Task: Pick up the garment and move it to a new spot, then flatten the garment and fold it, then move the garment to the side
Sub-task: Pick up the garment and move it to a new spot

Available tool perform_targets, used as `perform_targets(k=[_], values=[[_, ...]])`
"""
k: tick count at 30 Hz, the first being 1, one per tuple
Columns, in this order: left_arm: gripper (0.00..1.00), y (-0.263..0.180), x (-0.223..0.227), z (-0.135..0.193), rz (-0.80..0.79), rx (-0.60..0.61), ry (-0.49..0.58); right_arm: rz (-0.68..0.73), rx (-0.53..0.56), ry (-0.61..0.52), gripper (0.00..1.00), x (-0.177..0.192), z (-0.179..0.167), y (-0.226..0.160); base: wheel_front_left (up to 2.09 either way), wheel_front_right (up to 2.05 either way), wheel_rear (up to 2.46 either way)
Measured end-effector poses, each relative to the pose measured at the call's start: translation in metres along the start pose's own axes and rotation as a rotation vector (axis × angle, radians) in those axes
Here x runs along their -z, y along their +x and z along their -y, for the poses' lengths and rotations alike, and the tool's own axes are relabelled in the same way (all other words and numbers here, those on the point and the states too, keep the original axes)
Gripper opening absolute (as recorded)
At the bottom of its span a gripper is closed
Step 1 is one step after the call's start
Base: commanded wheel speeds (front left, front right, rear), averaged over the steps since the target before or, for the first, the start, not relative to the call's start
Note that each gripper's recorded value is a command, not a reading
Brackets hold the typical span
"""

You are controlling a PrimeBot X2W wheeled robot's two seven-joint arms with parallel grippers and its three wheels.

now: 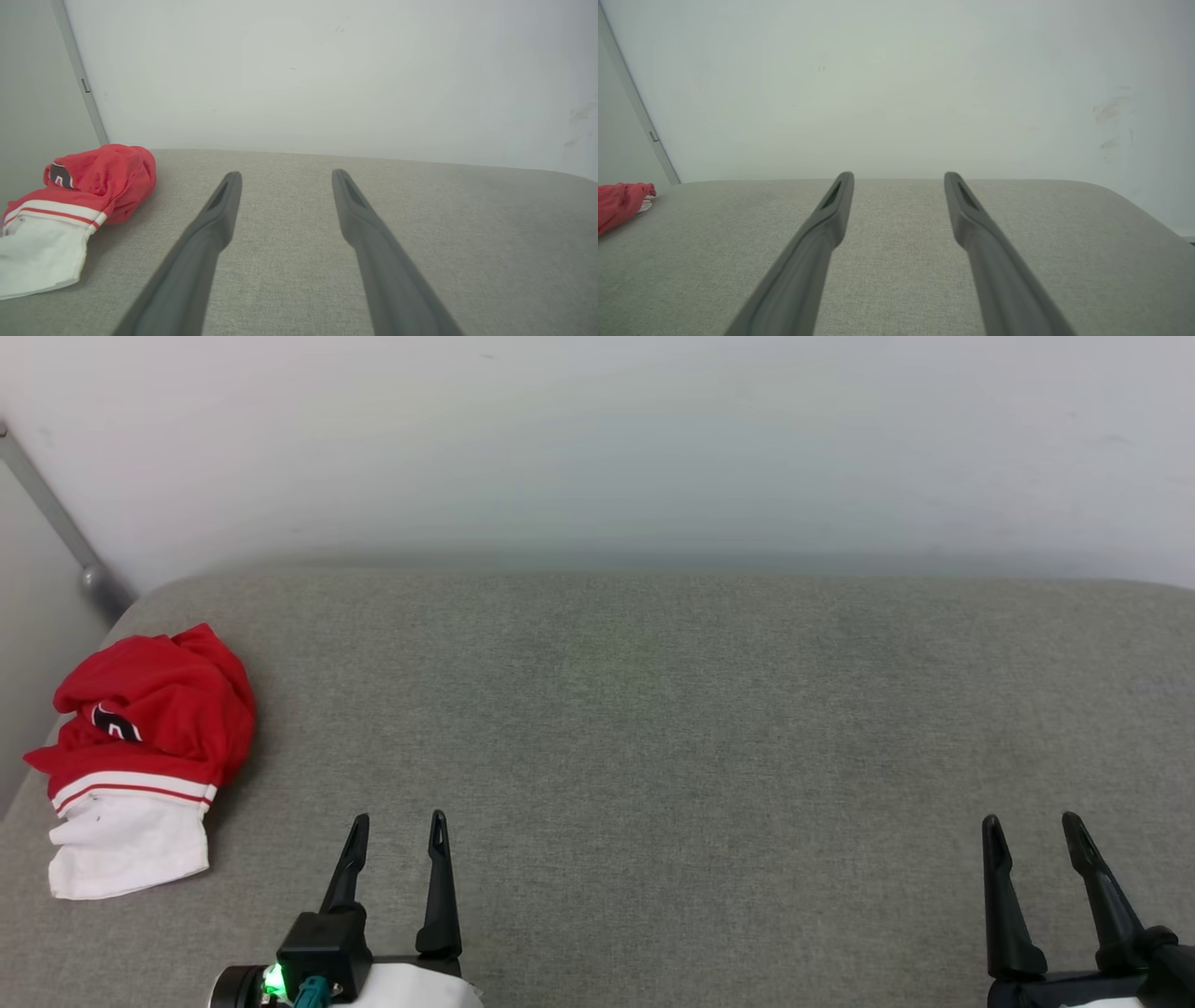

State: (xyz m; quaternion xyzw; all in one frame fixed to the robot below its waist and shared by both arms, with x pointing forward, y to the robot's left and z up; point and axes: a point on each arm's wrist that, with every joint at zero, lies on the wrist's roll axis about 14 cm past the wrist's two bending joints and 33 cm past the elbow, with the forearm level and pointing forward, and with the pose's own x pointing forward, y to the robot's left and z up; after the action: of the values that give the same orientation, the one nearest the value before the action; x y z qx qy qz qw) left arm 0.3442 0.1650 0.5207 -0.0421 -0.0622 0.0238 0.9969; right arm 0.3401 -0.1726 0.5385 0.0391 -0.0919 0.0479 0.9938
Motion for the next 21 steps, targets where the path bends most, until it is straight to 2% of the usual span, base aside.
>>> perform_targets(k=[10,21], values=[[1.0,-0.011,-0.002,-0.025,0.003,-0.081,0.014,-0.008,-0.072,0.015,1.0,0.005,-0.021,0.012,0.0,0.0,0.0],[1.0,-0.042,-0.009,-0.08,0.012,-0.27,0.042,-0.02,-0.226,0.044,1.0,0.013,-0.07,0.035,0.0,0.0,0.0]])
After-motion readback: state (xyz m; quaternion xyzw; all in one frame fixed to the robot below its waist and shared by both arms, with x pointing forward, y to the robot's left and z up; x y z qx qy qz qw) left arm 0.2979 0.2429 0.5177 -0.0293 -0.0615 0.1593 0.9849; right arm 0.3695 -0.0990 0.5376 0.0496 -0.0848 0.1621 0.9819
